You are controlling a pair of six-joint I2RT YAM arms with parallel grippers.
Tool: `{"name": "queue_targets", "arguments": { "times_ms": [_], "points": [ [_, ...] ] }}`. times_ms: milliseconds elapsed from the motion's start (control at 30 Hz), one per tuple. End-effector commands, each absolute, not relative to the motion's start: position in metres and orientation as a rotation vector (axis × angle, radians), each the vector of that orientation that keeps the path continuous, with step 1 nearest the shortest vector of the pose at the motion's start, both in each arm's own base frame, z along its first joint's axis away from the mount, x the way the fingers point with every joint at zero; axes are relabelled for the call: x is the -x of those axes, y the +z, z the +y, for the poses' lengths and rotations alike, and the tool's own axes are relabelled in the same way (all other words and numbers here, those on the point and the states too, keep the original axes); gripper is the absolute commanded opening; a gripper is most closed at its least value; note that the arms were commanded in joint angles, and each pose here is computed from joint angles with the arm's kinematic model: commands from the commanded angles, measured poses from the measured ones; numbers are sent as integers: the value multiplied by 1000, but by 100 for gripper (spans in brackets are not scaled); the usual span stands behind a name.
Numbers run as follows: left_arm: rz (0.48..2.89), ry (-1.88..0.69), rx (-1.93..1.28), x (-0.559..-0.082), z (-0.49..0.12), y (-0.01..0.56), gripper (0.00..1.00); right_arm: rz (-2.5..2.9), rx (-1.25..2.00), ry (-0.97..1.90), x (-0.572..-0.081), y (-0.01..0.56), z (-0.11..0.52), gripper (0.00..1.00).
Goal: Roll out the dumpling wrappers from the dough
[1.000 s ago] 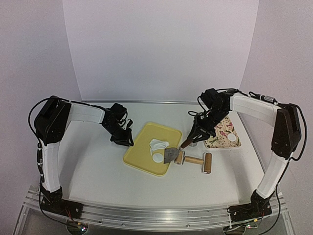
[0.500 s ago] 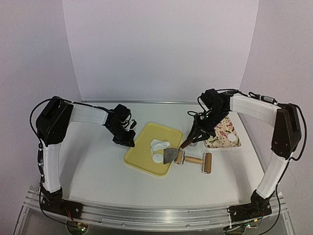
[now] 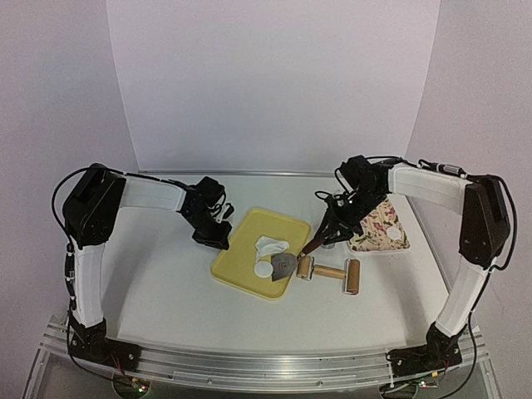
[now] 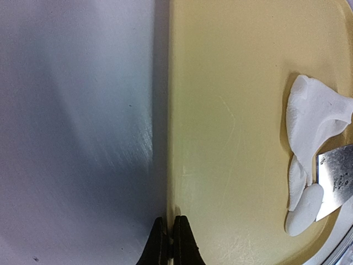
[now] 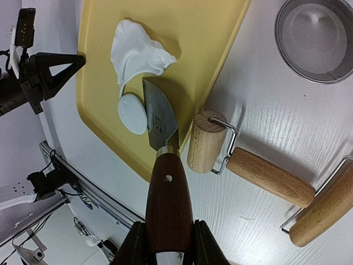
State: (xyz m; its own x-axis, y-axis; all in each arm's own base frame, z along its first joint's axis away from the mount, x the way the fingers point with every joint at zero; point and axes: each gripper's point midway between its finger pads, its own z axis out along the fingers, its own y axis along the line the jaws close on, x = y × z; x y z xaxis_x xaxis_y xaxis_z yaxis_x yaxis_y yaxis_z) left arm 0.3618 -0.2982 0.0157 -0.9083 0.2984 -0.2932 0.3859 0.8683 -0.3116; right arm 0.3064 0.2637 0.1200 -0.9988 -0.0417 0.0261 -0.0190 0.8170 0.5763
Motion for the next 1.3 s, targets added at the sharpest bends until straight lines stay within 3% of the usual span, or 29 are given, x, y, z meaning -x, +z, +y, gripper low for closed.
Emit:
{"name": "queue_targets", "arguments": {
  "times_ms": [0, 733, 1267],
  "points": [
    [2857, -440, -534, -359, -288, -2, 0, -2967, -108, -881, -308, 90, 258, 0],
    [2862, -439, -502, -360, -288, 0, 0, -2835, -204, -1269, -314, 72, 296, 0],
    [2864, -428, -494, -364, -289, -4, 0, -2701, -393, -1585, -326, 125, 326, 0]
  ]
}}
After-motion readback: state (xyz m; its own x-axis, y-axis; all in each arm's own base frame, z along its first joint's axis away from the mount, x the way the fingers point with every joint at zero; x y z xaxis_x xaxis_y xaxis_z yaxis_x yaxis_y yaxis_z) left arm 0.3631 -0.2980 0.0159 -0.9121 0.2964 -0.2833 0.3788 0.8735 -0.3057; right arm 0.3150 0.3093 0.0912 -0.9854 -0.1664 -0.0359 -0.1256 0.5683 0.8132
